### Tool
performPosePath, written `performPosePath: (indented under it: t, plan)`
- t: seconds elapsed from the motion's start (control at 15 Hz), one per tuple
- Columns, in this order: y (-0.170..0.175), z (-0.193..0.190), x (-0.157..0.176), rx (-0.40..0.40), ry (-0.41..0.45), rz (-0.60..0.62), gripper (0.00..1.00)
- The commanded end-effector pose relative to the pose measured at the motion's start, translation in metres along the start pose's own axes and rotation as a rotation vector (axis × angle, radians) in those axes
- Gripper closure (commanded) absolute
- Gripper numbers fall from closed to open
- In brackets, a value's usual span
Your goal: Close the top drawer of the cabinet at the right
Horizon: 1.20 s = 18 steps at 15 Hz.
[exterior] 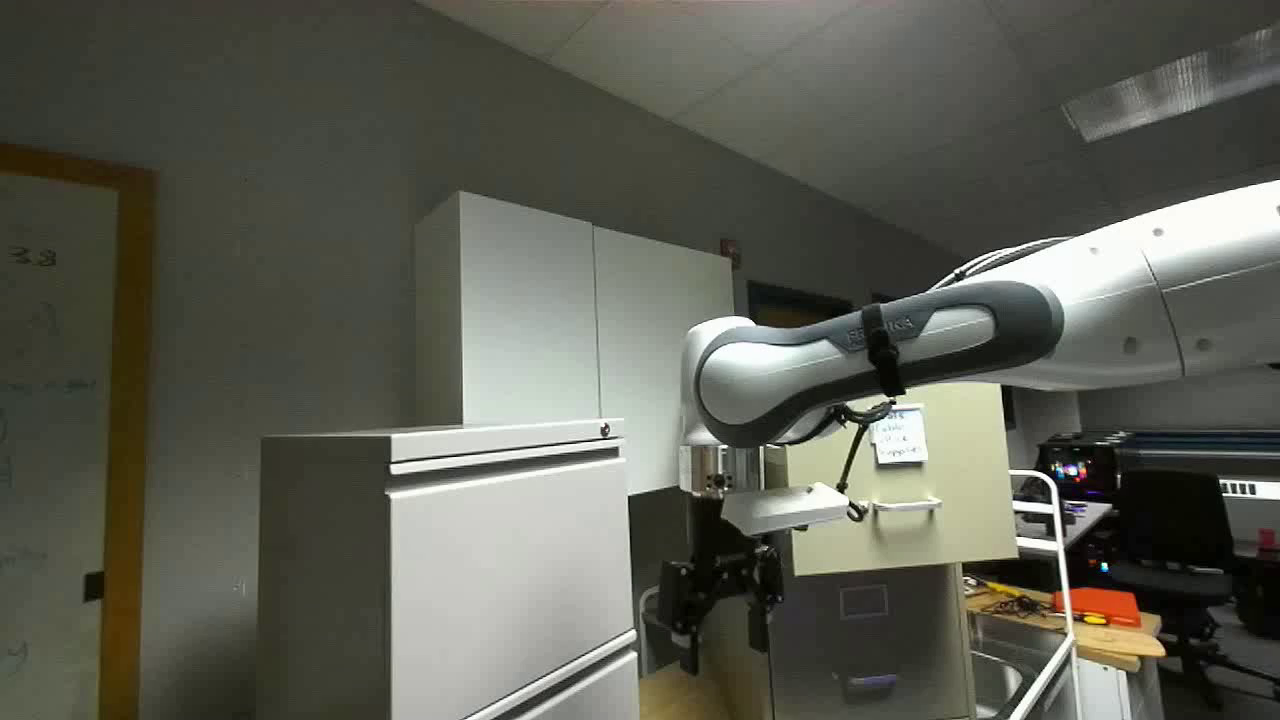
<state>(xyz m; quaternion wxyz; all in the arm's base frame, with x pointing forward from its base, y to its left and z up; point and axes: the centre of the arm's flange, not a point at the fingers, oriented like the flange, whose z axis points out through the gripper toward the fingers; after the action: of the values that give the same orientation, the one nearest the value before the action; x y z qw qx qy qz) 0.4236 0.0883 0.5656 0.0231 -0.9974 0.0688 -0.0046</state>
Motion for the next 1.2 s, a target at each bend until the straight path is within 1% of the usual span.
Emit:
performPosePath:
  t: [0.0,0.4,0.53,0.87,0.93,1.0,1.07,1.13]
  plan:
    - [0.000,0.000,0.000,0.000,0.001,0.000,0.00]
    - [0.000,-0.001,0.000,0.001,0.003,0.000,0.00]
    - [-0.001,-0.001,0.002,-0.013,0.012,0.009,0.00]
    - [-0.002,-0.012,0.004,-0.052,0.110,0.011,0.00]
    - [-0.001,-0.015,0.004,-0.060,0.134,0.018,0.06]
    - [0.002,-0.018,0.005,-0.066,0.164,0.037,0.25]
    - [0.005,-0.021,0.006,-0.074,0.193,0.059,0.32]
    - [0.011,-0.025,0.005,-0.079,0.219,0.085,0.40]
